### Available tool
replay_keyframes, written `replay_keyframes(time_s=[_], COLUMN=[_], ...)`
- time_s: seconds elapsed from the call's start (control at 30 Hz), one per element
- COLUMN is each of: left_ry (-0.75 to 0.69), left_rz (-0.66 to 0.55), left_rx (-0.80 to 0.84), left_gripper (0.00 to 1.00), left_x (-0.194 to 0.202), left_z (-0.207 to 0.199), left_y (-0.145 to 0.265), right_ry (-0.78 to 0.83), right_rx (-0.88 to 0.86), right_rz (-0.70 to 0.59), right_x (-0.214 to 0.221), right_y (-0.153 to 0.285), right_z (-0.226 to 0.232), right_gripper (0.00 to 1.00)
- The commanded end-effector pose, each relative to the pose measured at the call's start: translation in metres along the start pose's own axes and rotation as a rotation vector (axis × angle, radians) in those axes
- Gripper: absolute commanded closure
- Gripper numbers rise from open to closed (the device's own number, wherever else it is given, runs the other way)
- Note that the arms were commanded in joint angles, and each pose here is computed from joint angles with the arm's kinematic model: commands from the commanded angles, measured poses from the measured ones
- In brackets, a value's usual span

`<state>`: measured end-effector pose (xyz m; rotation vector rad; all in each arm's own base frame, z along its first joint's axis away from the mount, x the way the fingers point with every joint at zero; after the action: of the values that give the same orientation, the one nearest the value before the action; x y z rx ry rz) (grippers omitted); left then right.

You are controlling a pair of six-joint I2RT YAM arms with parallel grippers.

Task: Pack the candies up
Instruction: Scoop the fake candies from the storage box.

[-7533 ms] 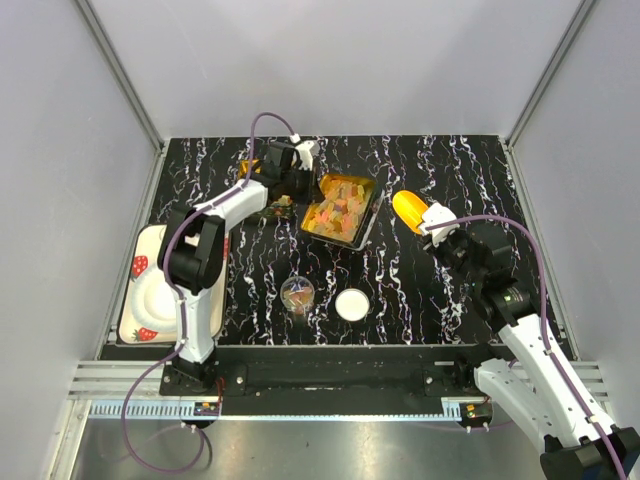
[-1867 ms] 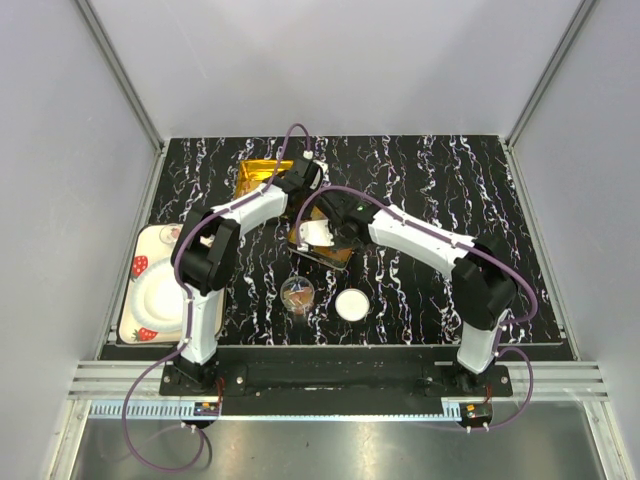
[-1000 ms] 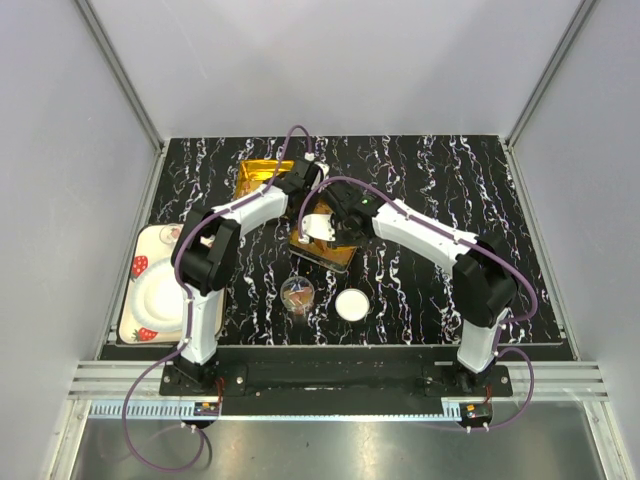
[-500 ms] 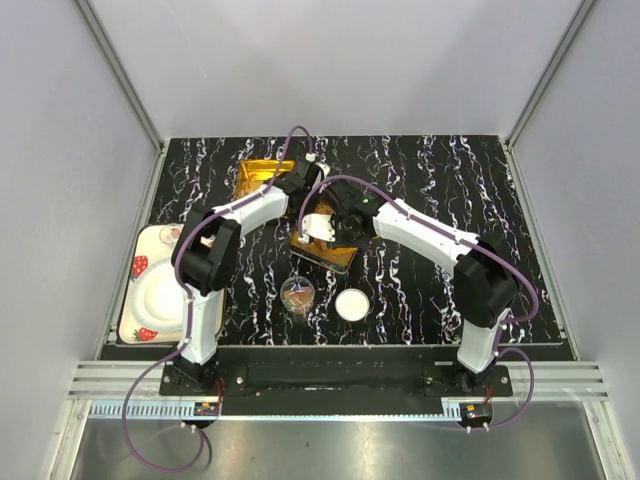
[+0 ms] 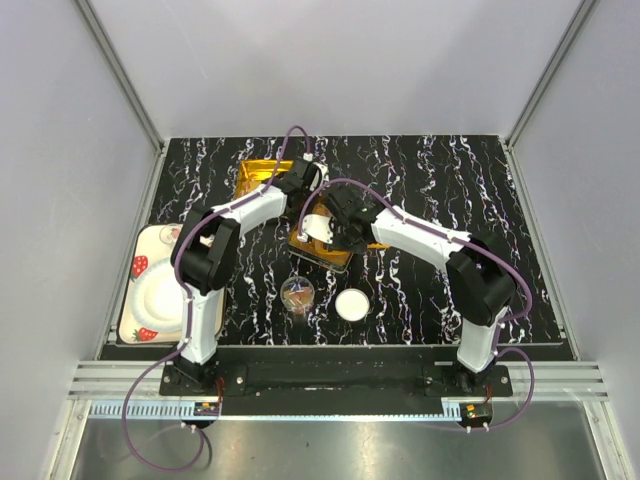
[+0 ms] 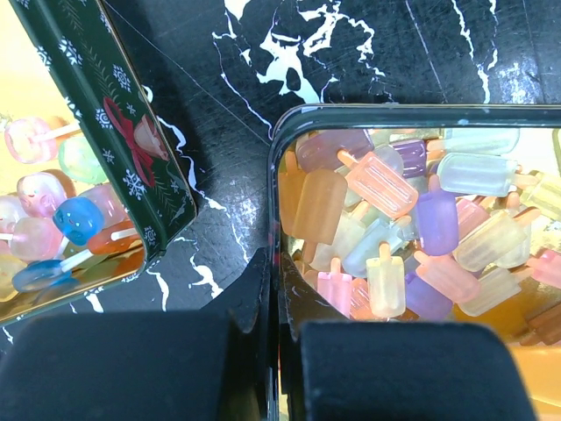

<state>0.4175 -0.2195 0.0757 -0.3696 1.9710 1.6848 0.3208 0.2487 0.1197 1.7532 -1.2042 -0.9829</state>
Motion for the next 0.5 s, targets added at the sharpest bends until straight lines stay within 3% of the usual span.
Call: replay_keyframes(time_s=[0.0,0.47], left_ry=[0.017,0.016], left_rz=[-0.114,-0.110], left_rx=[0.065,0.067], left_gripper=[1.00,1.00], left_x=[-0.029,-0.027], left_z=[-0.015,-0.015], left_y=[0.007,0.007], right_ry=[-0.066,-0.202], right_rx=[0.026,0.057], right_rz=[-0.070,-0.154], right_x=[-0.010,-0.023], right_y=[-0.007,-0.029], right_z=[0.001,0.003], right_gripper=[1.00,1.00])
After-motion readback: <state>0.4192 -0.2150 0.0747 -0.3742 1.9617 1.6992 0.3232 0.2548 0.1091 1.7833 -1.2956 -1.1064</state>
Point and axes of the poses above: each gripper's point midway between its finger pads, its own y axis back along the fingers, its own z axis along the line the jaws close on, x = y × z, the point moved 4 cm from there along y, back along the fingers, and after that the axes turned 14 degrees about y, right-handed, at the moved point
